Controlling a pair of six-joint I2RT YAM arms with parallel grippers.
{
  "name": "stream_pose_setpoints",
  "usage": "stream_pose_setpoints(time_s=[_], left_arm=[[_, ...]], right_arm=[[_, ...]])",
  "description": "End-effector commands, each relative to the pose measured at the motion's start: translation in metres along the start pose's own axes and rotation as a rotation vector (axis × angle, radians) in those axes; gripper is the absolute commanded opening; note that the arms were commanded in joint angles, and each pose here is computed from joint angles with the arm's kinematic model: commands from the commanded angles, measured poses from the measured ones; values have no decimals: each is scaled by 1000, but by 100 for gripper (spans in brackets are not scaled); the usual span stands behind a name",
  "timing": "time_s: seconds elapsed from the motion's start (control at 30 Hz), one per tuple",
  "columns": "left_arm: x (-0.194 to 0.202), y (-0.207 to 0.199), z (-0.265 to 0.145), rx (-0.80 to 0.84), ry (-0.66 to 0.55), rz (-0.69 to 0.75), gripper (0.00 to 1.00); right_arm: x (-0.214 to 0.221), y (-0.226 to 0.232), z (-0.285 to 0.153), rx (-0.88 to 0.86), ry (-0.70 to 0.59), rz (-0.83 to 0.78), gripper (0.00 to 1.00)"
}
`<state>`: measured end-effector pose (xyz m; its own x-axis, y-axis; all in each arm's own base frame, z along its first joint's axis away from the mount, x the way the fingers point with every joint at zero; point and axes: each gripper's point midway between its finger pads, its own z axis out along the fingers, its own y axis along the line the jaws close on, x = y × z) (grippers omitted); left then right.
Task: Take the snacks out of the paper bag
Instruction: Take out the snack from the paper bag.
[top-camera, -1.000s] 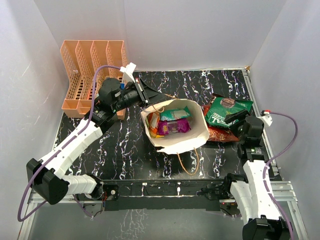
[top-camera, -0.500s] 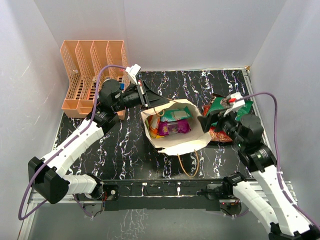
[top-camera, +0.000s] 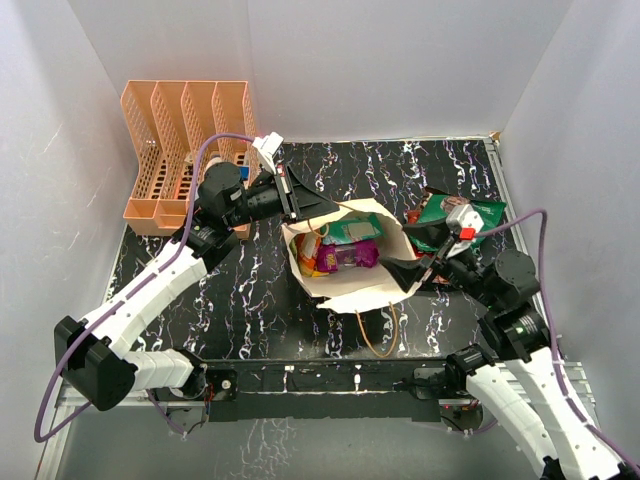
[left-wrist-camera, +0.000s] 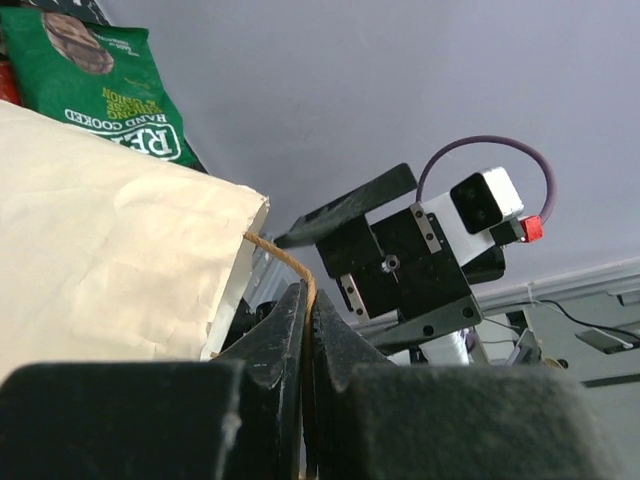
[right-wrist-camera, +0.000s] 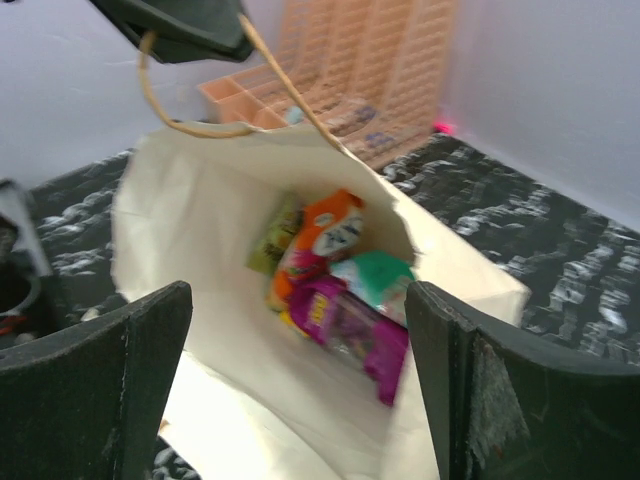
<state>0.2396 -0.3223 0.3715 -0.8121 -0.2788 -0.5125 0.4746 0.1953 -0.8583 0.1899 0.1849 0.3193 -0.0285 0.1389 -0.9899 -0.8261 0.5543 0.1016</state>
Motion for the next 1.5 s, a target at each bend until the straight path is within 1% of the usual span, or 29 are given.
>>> stream_pose_setpoints(time_s=[0.0,0.1,0.17,0.23,0.27,0.43,0.53,0.57,0.63,0.73,0.83,1.0,1.07,1.2,1.33,1.4,1.47], left_arm=[[-14,-20,-9,-12,-51,68,0],[-13,-18,-9,-16,-48,64,0],[-12,-17,-8,-16,-42,63,0],[-12,-17,-8,-13,-38,61,0],[-12,-18,-8,-11,-39,61,0],[-16,-24,-8,-4,-46,69,0],[-17,-26,-9,-5,-52,75,0],[-18,-27,-10,-3,-56,77,0],[-19,-28,-11,4,-69,72,0],[-18,-32,-12,27,-81,61,0],[-19,-30,-12,19,-85,51,0],[-24,-31,-14,-12,-97,76,0],[-24,-34,-15,-3,-101,84,0],[-19,-30,-14,5,-81,70,0],[-19,-38,-12,42,-73,58,0],[-22,-43,-13,55,-76,63,0],[-24,-48,-14,65,-82,70,0]], right_arm=[[-43,49,2,-248,-167,56,81],[-43,43,7,-215,-168,72,79],[-36,42,13,-219,-134,98,78],[-26,31,24,-153,-98,151,70],[-20,29,29,-130,-80,168,68],[-12,33,42,-47,-80,163,67],[5,41,59,-2,-29,169,60],[12,37,65,54,-11,158,59],[22,25,72,201,5,125,59],[36,10,79,373,21,69,60],[47,1,86,495,-6,58,60],[64,-10,97,602,-69,98,59],[71,-12,106,624,-74,113,59],[83,-13,121,654,-90,139,64],[93,-15,133,679,-129,192,67],[97,-19,138,718,-140,204,67],[103,-24,143,777,-150,232,65]])
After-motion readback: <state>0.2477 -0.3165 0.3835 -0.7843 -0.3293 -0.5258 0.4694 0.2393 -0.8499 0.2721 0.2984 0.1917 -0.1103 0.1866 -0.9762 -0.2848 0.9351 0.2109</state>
